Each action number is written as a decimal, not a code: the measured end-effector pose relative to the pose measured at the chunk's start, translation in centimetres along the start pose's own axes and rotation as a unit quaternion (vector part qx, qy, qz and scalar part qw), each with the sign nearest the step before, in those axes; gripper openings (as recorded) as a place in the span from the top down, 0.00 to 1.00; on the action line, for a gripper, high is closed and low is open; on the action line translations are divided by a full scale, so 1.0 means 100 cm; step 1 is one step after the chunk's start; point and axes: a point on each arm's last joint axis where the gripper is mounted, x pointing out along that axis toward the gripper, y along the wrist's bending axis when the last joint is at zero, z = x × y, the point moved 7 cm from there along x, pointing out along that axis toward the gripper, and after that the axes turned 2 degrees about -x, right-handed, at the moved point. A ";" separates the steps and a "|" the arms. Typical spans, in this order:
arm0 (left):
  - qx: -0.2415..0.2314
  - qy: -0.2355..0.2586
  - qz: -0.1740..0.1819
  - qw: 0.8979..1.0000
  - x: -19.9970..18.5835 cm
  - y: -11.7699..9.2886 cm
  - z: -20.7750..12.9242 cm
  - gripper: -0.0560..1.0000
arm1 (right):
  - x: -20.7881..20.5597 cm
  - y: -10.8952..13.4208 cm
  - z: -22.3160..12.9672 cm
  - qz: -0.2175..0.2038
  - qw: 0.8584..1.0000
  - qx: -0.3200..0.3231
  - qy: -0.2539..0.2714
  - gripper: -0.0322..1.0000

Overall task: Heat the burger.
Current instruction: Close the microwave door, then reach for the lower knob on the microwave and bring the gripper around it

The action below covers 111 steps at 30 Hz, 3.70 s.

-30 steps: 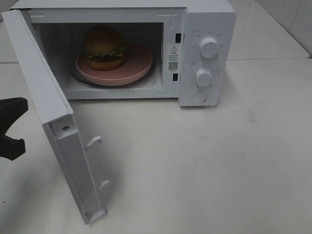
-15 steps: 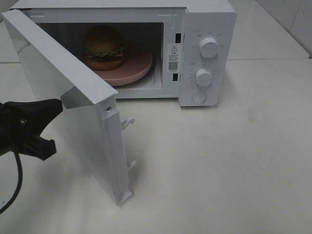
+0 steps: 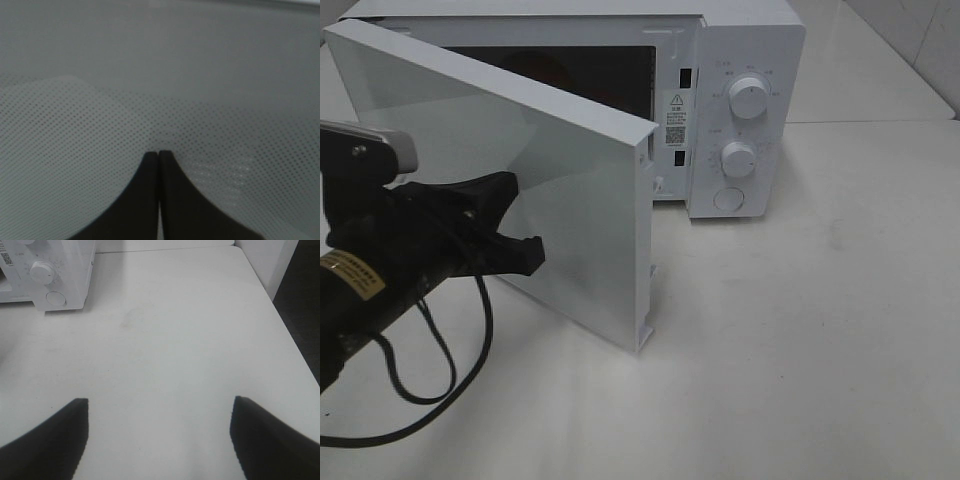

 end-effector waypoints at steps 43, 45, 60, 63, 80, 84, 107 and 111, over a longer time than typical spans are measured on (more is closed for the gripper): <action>-0.011 0.046 0.033 0.998 0.132 -0.037 0.021 0.95 | 0.000 0.000 0.000 0.000 1.000 0.000 0.000 0.24; -0.009 0.058 0.031 0.998 0.135 -0.036 0.020 0.95 | 0.000 0.000 0.000 0.000 1.000 0.000 0.000 0.24; 0.008 0.081 0.022 0.996 0.148 -0.033 0.020 0.95 | 0.000 0.000 0.000 0.000 1.000 0.000 0.000 0.24; 0.009 0.085 0.020 0.996 0.149 -0.034 0.019 0.95 | 0.000 0.000 0.000 0.000 1.000 0.000 0.000 0.24; 0.016 0.112 0.009 0.994 0.160 -0.033 0.012 0.95 | 0.000 0.000 0.000 0.000 1.000 0.001 0.000 0.24; -0.002 0.137 0.005 0.991 0.157 -0.036 0.015 0.95 | 0.000 0.000 0.000 0.000 1.000 0.001 0.000 0.24; -0.028 0.371 -0.099 0.923 0.056 -0.081 0.007 0.11 | 0.000 0.000 0.000 0.000 1.000 0.003 0.000 0.24; -0.022 0.403 -0.110 0.909 0.045 -0.084 0.004 0.05 | 0.000 0.000 0.000 0.000 1.000 0.003 0.000 0.24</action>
